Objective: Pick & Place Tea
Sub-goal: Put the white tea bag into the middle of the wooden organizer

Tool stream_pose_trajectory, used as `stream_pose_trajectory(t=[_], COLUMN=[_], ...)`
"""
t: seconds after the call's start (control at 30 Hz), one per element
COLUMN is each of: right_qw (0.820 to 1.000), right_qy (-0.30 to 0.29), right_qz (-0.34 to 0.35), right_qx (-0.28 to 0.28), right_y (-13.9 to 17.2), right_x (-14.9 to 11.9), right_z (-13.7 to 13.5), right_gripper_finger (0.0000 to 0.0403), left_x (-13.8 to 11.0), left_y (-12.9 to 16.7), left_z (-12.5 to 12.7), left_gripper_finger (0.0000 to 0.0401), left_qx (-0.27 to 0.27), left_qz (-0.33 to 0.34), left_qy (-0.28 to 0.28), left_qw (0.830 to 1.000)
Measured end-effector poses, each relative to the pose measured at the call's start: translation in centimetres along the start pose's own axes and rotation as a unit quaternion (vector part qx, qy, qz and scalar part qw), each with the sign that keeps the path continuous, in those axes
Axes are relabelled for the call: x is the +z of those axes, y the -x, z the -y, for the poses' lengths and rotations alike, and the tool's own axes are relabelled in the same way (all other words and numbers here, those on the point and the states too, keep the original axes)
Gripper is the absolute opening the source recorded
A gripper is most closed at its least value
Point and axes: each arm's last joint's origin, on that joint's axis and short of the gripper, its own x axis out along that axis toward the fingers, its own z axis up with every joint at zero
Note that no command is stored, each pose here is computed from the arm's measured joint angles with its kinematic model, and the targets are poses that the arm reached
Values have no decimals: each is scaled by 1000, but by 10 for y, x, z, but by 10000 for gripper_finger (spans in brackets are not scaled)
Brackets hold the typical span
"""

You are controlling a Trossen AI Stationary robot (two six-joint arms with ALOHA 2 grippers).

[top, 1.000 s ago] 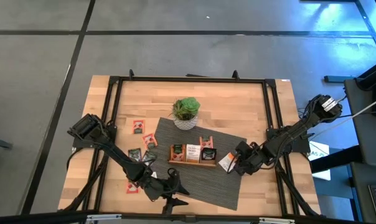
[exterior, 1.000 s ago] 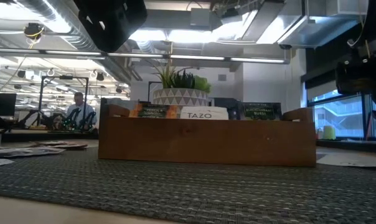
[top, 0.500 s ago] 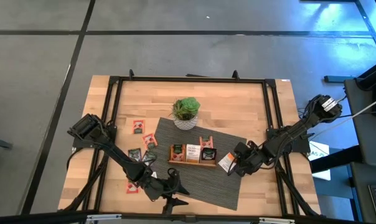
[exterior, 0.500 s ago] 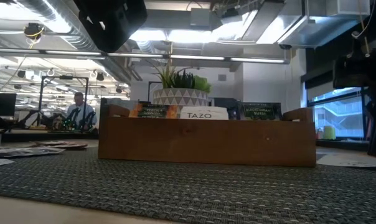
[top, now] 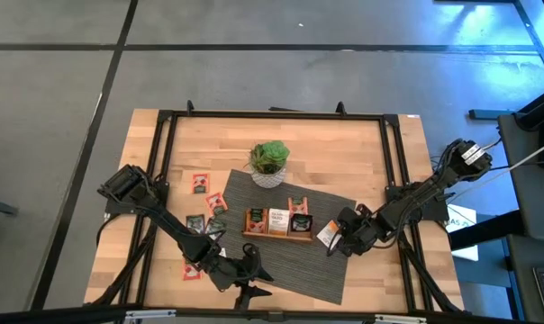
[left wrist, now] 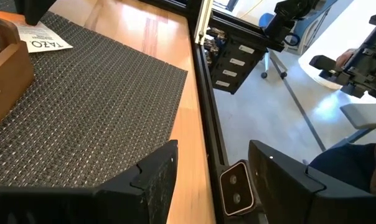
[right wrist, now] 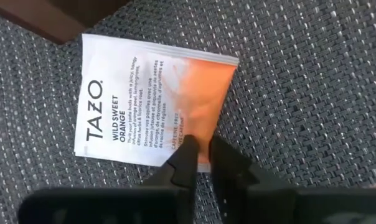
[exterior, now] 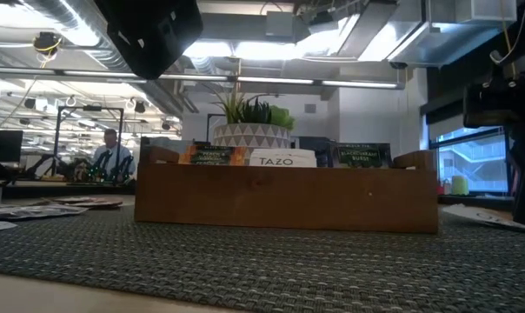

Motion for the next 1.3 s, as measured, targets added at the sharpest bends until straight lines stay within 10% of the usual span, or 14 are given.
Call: stream_pose_trajectory(t=[0.5, 0.77, 1.07, 1.3], right_qw=[997, 987, 875, 842], right_qy=[40, 88, 54, 98], right_qz=[-7, 114, 480, 525], right_qx=[-66, -76, -12, -73], right_y=[25, 76, 104, 86], right_x=[14, 18, 2, 15], right_z=[-15, -52, -94, -127], right_gripper_finger=[4, 3, 4, 6], left_x=[5, 13, 25, 37], left_y=[0, 2, 0, -14], left_z=[1, 1, 2, -19], left_gripper_finger=[190, 190, 194, 194], left_qx=[15, 59, 131, 136], left_qz=[41, 107, 219, 260], left_qy=[10, 17, -107, -120], left_qw=[999, 992, 961, 948])
